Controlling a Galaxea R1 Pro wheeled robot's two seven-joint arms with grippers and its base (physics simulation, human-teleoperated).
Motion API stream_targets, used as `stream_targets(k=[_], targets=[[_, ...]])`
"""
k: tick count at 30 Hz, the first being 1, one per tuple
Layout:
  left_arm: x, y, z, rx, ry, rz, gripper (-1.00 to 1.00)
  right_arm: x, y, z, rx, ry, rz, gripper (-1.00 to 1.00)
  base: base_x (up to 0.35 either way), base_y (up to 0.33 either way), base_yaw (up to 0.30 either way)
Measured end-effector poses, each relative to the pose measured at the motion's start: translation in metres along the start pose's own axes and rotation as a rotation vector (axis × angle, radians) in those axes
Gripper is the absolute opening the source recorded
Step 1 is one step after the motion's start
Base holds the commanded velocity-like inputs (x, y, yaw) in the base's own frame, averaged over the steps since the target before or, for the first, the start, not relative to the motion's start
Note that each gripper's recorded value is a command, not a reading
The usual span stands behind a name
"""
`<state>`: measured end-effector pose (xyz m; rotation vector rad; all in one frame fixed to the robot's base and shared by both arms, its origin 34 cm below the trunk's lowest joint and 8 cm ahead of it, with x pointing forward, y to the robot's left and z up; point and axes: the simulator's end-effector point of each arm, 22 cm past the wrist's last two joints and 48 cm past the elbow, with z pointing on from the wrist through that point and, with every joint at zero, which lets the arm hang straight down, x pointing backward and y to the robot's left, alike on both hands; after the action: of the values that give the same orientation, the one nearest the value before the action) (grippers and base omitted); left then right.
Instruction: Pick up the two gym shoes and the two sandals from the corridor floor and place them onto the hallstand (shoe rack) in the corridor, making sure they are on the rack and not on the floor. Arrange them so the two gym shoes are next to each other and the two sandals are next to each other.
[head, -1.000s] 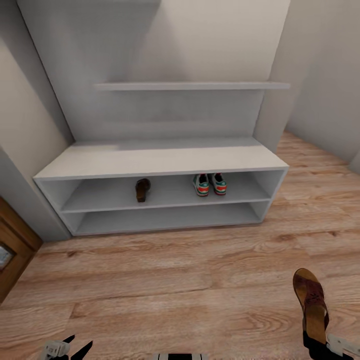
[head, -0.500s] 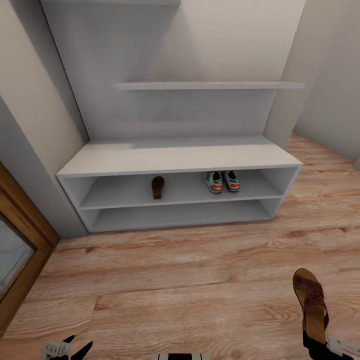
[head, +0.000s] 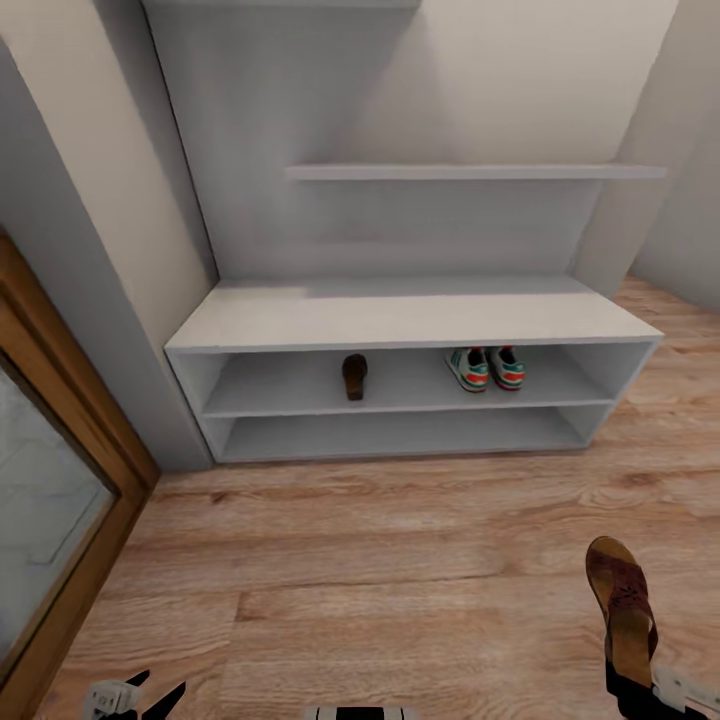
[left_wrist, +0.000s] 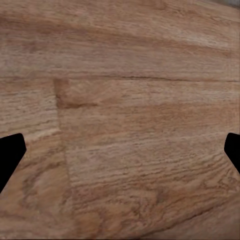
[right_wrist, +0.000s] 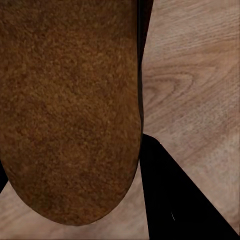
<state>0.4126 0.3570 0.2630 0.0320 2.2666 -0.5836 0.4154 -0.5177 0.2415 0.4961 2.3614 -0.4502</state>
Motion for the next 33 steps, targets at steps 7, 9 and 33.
stream_targets(k=[7, 9, 33], targets=[[0.0, -0.001, 0.001, 0.002, -0.001, 0.001, 1.0, -0.001, 0.0, 0.0, 0.001, -0.002, 0.001, -1.0, 0.01, 0.055, 0.26], [0.001, -0.003, 0.002, 0.005, -0.003, 0.001, 1.0, -0.001, -0.001, 0.0, 0.002, -0.002, 0.002, -1.0, 0.001, 0.005, 0.083], [0.0, -0.033, -0.022, 0.183, -0.054, -0.066, 1.0, 0.041, 0.093, -0.018, -0.142, 0.065, -0.028, -1.0, 0.0, 0.0, 0.005]])
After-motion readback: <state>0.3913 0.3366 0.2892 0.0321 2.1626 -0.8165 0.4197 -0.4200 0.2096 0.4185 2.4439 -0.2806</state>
